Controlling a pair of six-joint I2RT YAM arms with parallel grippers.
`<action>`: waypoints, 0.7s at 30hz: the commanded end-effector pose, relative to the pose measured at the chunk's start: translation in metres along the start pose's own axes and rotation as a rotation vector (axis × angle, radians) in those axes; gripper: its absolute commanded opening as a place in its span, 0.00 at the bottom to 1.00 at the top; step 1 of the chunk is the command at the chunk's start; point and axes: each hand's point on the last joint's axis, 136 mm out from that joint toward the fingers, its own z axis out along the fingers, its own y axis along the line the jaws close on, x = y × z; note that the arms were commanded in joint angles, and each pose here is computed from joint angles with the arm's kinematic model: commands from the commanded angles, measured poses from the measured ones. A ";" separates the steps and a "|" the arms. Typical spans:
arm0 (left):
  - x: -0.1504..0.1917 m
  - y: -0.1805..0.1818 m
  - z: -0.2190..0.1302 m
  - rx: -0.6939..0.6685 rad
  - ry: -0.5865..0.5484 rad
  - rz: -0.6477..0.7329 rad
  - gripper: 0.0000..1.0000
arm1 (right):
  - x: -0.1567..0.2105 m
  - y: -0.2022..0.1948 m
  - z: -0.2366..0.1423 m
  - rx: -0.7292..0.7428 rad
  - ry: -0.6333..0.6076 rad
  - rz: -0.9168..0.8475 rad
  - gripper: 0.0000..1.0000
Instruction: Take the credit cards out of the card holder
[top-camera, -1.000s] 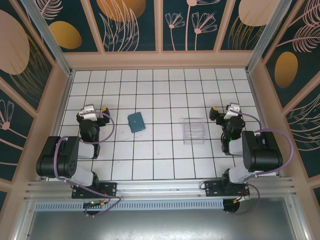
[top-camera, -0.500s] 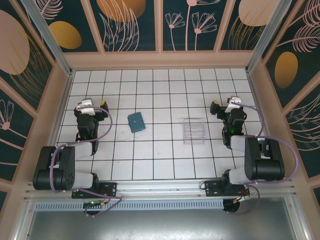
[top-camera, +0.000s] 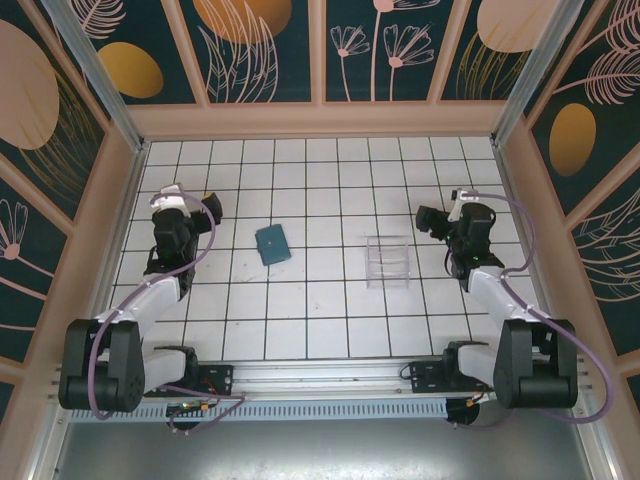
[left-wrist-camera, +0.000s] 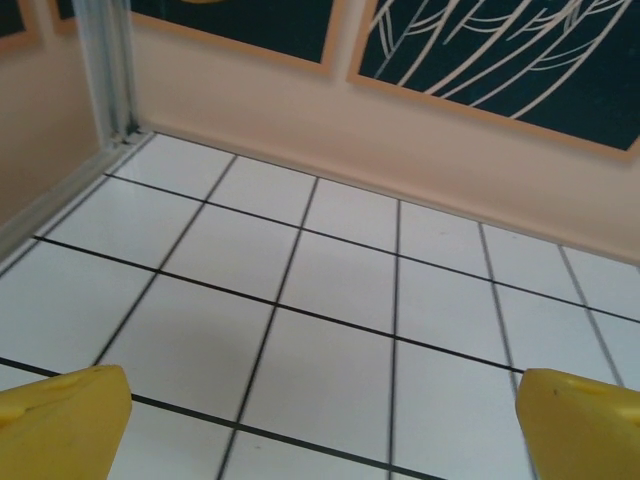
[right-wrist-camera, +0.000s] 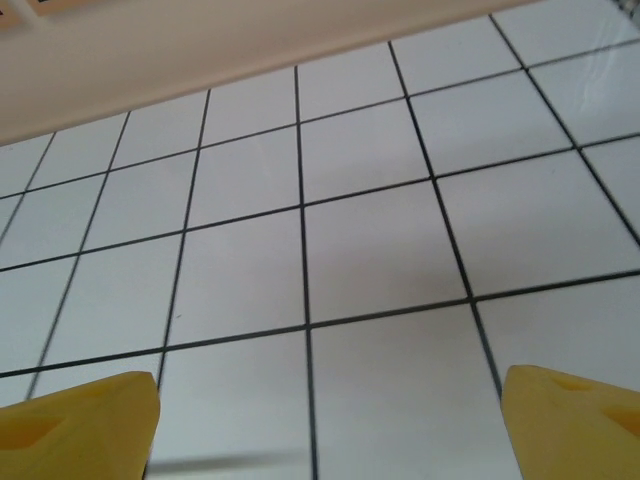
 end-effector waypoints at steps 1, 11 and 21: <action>0.006 -0.019 -0.003 0.052 0.103 -0.070 0.99 | 0.020 0.014 -0.012 -0.031 0.152 0.104 0.84; 0.027 -0.064 -0.006 0.194 0.327 -0.120 0.98 | 0.063 0.056 -0.032 -0.113 0.381 0.169 0.64; 0.014 -0.073 -0.015 0.240 0.303 -0.142 0.98 | 0.082 0.045 -0.013 -0.022 0.419 0.154 0.49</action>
